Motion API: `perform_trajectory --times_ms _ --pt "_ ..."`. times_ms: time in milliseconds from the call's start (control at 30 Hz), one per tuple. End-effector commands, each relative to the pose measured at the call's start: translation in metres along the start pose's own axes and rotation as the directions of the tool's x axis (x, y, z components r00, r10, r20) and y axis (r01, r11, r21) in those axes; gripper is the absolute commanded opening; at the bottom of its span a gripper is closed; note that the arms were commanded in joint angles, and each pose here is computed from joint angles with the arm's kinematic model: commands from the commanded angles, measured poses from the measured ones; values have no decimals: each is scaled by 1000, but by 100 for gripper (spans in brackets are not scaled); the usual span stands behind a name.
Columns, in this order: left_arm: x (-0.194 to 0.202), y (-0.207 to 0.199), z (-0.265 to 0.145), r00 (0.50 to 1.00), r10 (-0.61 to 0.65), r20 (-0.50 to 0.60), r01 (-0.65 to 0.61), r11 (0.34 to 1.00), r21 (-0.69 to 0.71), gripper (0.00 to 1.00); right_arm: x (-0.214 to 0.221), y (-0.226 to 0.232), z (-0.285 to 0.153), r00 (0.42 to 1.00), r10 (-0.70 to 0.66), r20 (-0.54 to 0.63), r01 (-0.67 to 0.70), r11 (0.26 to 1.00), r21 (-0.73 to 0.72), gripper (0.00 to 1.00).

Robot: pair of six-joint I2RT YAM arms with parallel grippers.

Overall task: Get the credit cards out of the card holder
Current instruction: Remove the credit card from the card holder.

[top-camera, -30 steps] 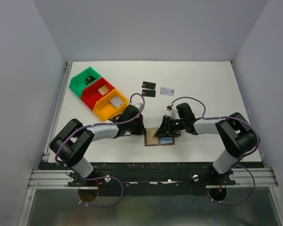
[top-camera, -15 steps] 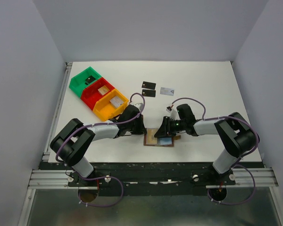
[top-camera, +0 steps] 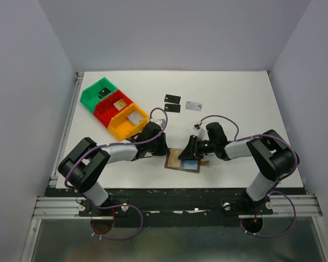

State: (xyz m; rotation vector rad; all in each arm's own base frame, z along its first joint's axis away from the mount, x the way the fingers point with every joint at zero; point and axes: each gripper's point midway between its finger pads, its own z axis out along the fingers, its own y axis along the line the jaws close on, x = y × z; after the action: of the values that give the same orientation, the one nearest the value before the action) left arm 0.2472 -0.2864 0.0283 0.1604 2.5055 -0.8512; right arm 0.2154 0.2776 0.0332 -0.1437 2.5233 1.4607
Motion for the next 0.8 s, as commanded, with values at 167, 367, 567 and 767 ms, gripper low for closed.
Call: perform_trajectory --times_ms 167,367,567,767 --pt "20 18 -5 1000 -8 -26 7 998 -63 0 -16 4 5 998 16 59 -13 999 -43 41" --pt "20 20 -7 1000 -9 -18 8 997 -72 0 -20 3 8 997 44 66 -40 998 -50 41" --pt "24 24 -8 1000 -10 -23 8 997 -81 0 -20 3 12 997 63 49 -60 996 -63 41" --pt "27 27 -6 999 -15 -33 12 996 -86 0 -20 1 16 996 83 44 -80 994 -81 41"
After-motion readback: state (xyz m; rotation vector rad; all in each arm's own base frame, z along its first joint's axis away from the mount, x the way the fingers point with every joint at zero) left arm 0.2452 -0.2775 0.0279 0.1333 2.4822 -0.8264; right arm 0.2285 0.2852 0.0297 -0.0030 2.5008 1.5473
